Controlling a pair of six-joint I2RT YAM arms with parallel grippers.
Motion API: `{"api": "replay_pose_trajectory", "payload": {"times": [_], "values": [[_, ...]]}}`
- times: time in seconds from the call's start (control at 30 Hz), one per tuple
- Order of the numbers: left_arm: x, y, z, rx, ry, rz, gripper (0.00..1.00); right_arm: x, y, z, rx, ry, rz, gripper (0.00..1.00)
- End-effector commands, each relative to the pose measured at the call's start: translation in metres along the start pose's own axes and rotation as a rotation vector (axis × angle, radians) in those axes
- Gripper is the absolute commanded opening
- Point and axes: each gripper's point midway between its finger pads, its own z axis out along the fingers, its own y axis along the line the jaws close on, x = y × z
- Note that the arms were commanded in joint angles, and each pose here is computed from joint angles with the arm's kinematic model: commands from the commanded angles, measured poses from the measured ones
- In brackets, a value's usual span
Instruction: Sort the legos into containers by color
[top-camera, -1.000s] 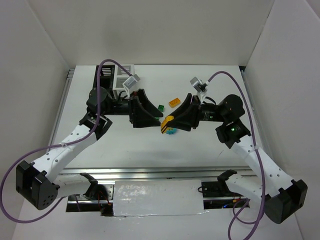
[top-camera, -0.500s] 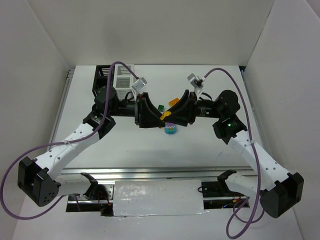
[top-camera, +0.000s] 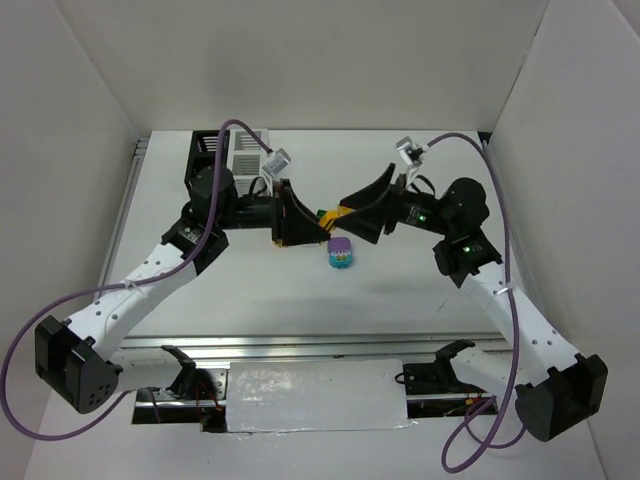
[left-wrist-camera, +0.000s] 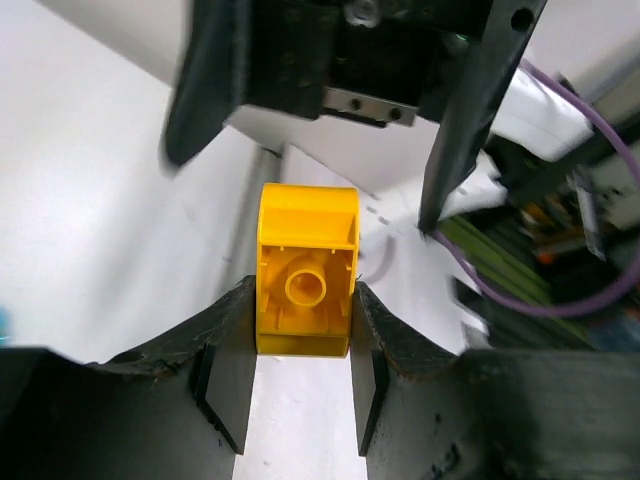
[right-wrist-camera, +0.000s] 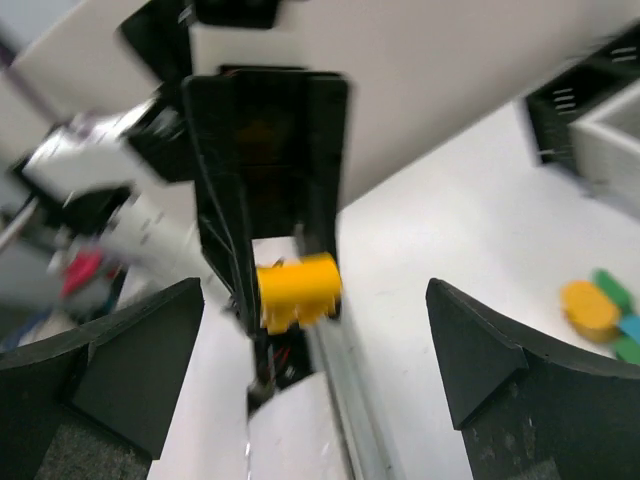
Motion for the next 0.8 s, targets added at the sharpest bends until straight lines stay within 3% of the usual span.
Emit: {"api": "replay_pose_trajectory", "payload": {"times": [0.0, 0.07, 0.13, 0.2, 0.3, 0.33, 0.43, 0.5, 0.53, 0.6, 0.63, 0.7, 0.77], "values": [[-0.048, 0.039, -0.023, -0.23, -0.142, 0.068, 0.0, -0.041, -0.035, -0.026, 0.264, -0.214, 0.034, 1.0], [-0.067, 0.074, -0.039, -0.372, -0.208, 0.036, 0.0, -0.052, -0.071, -0.058, 0.525, -0.381, 0.1, 1.0], [-0.105, 0.113, -0.071, -0.588, -0.354, 0.075, 0.0, -0.052, -0.079, -0.081, 0.639, -0.472, 0.138, 1.0], [-0.13, 0.158, -0.103, -0.87, -0.449, 0.127, 0.0, -0.042, -0.089, -0.093, 0.705, -0.5, 0.146, 1.0], [-0.165, 0.194, -0.138, -1.096, -0.567, 0.187, 0.0, -0.029, -0.088, -0.095, 0.71, -0.453, 0.137, 1.0], [-0.185, 0.203, -0.147, -1.129, -0.673, 0.257, 0.0, -0.021, -0.088, -0.095, 0.711, -0.431, 0.15, 1.0], [-0.211, 0.228, -0.157, -1.15, -0.809, 0.437, 0.0, -0.006, -0.087, -0.092, 0.686, -0.384, 0.166, 1.0], [-0.231, 0.24, -0.161, -1.2, -0.833, 0.521, 0.0, 0.001, -0.085, -0.091, 0.67, -0.36, 0.17, 1.0], [-0.226, 0.272, -0.164, -1.263, -0.831, 0.51, 0.0, 0.005, -0.085, -0.091, 0.671, -0.348, 0.17, 1.0], [-0.246, 0.287, -0.173, -1.277, -0.859, 0.519, 0.0, 0.011, -0.087, -0.093, 0.685, -0.332, 0.177, 1.0], [-0.234, 0.321, -0.168, -1.293, -0.805, 0.495, 0.0, 0.013, -0.088, -0.094, 0.69, -0.322, 0.171, 1.0], [-0.246, 0.334, -0.175, -1.319, -0.819, 0.508, 0.0, 0.014, -0.088, -0.095, 0.699, -0.311, 0.167, 1.0], [-0.235, 0.367, -0.184, -1.372, -0.795, 0.491, 0.0, 0.013, -0.087, -0.095, 0.699, -0.297, 0.162, 1.0]]}}
